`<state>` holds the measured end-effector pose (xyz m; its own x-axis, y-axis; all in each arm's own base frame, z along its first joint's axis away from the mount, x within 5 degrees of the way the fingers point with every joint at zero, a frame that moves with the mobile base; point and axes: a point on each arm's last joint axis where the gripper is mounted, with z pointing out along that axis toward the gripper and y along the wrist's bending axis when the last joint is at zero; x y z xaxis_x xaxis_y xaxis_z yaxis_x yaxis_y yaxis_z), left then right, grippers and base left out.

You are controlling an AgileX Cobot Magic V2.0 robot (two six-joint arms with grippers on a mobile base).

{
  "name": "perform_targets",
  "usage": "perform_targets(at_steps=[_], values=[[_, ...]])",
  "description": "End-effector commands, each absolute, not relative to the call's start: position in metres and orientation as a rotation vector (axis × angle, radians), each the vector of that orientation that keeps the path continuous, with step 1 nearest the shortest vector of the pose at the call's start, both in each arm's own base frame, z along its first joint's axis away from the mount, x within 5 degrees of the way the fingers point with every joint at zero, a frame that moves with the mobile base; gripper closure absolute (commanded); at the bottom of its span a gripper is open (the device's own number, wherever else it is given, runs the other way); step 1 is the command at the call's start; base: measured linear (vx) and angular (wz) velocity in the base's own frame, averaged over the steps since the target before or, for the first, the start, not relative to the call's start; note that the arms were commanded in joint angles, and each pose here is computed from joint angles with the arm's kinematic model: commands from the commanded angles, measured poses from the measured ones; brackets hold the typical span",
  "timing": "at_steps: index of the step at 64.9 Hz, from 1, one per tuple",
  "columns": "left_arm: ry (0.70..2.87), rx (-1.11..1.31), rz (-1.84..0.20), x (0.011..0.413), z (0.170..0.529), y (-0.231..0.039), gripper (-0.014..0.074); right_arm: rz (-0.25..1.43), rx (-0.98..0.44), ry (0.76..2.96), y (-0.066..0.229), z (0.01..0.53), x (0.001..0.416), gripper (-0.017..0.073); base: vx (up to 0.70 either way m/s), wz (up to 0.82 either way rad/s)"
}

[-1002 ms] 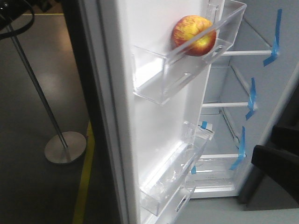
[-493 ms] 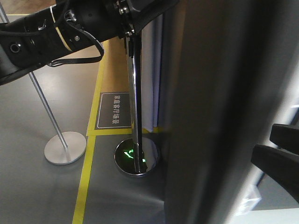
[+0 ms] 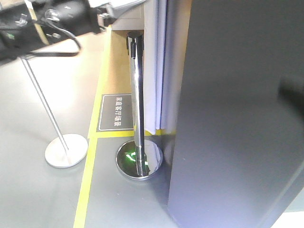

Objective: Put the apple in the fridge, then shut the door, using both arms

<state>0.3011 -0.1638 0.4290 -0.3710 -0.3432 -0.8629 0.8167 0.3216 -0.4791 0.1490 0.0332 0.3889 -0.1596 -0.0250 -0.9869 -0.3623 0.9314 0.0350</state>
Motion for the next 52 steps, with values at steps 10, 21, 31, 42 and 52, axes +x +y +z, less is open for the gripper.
perform_targets(at_steps=[10, 21, 31, 42, 52], values=[[1.393, 0.487, -1.241, 0.28, 0.461, -0.154, 0.0374, 0.076, -0.119, 1.611, 0.011, 0.417, 0.219, 0.0101, 0.0, 0.0], [1.399, 0.463, -1.198, 0.279, 0.464, -0.151, 0.0374, 0.024, -0.068, 1.603, 0.005, 0.42, 0.258, 0.01, 0.0, 0.0], [1.4, 0.46, -1.195, 0.28, 0.464, -0.151, 0.0374, -0.008, -0.035, 1.589, 0.001, 0.423, 0.289, 0.01, 0.0, 0.0], [1.4, 0.46, -1.195, 0.28, 0.464, -0.151, 0.0374, -0.029, -0.025, 1.601, -0.001, 0.419, 0.321, 0.01, 0.0, 0.0], [1.4, 0.46, -1.195, 0.28, 0.464, -0.151, 0.0374, -0.064, -0.022, 1.606, -0.003, 0.412, 0.349, 0.01, 0.0, 0.0]])
